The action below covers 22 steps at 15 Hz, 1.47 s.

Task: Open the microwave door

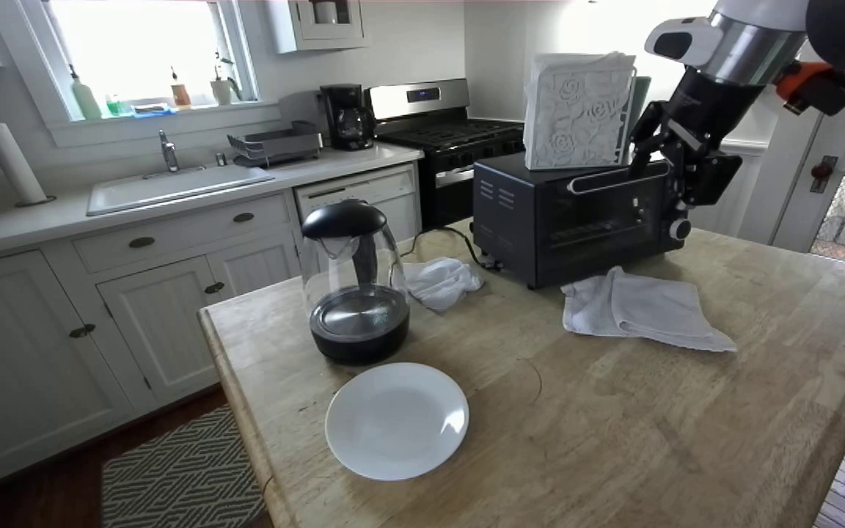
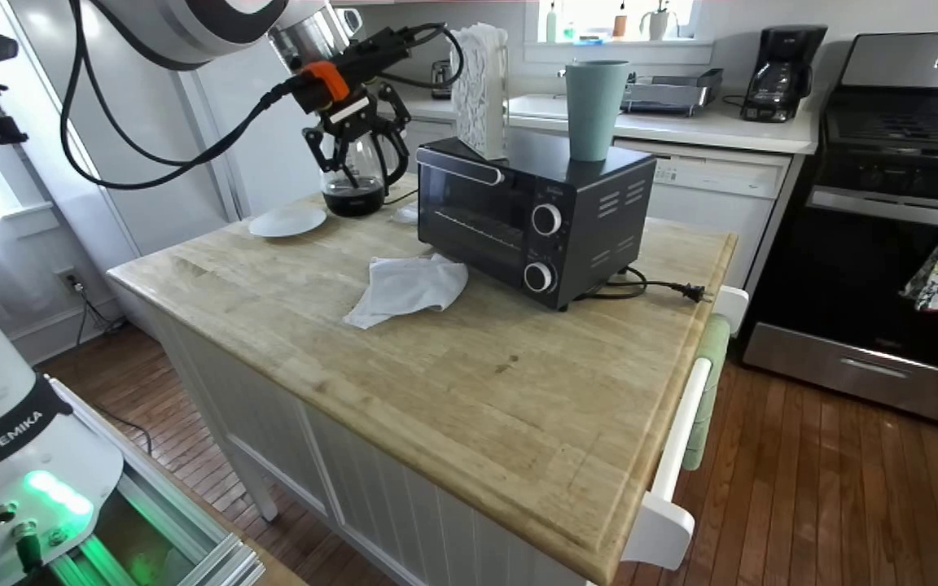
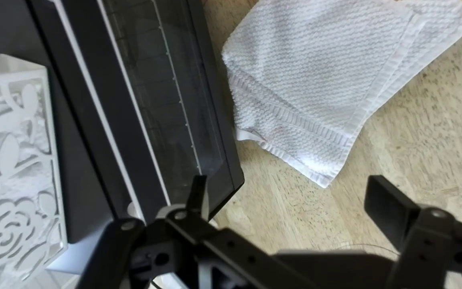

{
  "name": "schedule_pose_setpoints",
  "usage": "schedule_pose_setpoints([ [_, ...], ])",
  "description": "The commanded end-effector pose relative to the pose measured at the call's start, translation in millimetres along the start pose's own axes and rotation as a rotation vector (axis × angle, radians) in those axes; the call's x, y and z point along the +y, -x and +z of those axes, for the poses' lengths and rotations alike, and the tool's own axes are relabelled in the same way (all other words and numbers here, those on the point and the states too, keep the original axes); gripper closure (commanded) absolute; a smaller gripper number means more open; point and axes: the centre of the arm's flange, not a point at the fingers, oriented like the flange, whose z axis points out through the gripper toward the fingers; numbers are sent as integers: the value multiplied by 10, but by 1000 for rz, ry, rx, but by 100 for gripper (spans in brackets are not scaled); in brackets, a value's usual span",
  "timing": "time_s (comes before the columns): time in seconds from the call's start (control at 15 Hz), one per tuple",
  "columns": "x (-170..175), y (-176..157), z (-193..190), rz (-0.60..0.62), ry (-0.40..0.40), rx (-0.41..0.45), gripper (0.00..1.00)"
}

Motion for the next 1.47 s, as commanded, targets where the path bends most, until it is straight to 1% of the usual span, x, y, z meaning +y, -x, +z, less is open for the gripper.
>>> schedule_pose_setpoints([
  [0.0,204,-79,115,-86,46,5,0],
  [0.33,333,-139,278,-150,74,7,0],
  [0.4,362,-147,299,-159,90,14,0],
  [0.67,444,-178,374,-180,118,31,0],
  [0.93,479,-173,438,-188,127,28,0],
  [1.4,413,-133,414,-170,42,-25,0],
])
